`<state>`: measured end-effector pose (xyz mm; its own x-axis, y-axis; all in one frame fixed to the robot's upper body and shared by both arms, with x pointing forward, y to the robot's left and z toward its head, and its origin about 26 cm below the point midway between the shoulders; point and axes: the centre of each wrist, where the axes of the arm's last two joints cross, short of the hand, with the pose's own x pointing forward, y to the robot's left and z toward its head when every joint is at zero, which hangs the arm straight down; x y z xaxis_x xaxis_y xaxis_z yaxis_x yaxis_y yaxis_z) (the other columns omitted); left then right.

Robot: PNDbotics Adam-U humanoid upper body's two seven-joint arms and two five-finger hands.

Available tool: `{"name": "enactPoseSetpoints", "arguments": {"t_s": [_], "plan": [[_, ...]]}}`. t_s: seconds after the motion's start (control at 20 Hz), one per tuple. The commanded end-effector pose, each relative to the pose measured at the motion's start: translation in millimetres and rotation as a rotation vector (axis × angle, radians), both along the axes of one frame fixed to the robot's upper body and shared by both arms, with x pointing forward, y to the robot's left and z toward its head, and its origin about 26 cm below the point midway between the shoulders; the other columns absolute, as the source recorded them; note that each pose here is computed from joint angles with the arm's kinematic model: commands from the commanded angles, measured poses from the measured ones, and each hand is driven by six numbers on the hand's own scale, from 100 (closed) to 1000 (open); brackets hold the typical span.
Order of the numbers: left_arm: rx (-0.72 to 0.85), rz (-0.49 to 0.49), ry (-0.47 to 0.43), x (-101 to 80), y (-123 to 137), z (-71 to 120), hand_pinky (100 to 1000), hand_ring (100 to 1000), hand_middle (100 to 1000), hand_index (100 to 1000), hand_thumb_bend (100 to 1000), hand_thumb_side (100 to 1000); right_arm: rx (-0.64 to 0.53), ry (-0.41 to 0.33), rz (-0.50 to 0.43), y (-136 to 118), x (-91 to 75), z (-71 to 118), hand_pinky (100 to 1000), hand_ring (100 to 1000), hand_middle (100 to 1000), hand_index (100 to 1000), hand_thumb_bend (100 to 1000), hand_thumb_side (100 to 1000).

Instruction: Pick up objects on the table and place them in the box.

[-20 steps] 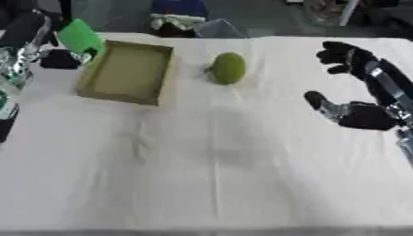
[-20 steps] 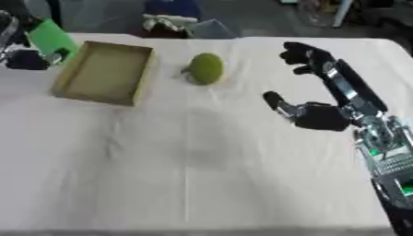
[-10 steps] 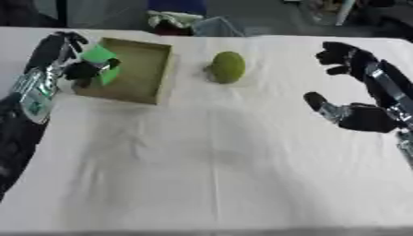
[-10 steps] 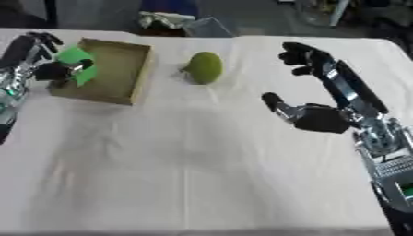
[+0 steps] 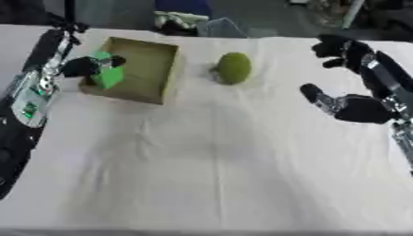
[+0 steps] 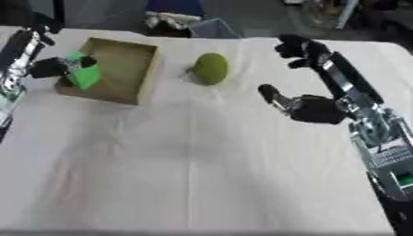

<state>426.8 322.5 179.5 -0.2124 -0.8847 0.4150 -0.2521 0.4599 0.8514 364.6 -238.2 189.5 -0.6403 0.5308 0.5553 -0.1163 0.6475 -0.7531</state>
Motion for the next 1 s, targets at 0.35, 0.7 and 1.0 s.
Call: {"name": "enactPoseSetpoints", "arguments": {"t_s": [0.35,0.7,1.0], "plan": [[-0.201,-0.259,-0.127,-71.8,-15,41.8,719,651,674,830,679,659,-0.179,0.061,-0.166,-20,68.8,14.7,808,856,860,950,424,380],[-0.277,-0.382,-0.16,-108.4,-26,41.1,721,653,676,831,647,648,-0.284,0.141,-0.27,-23,110.8,-16.4,816,860,866,951,427,374],[-0.304,-0.422,-0.157,-124.4,-32,36.1,722,654,677,831,616,652,-0.396,0.22,-0.314,-8,127.9,-42.0,823,863,858,950,422,374]]}}
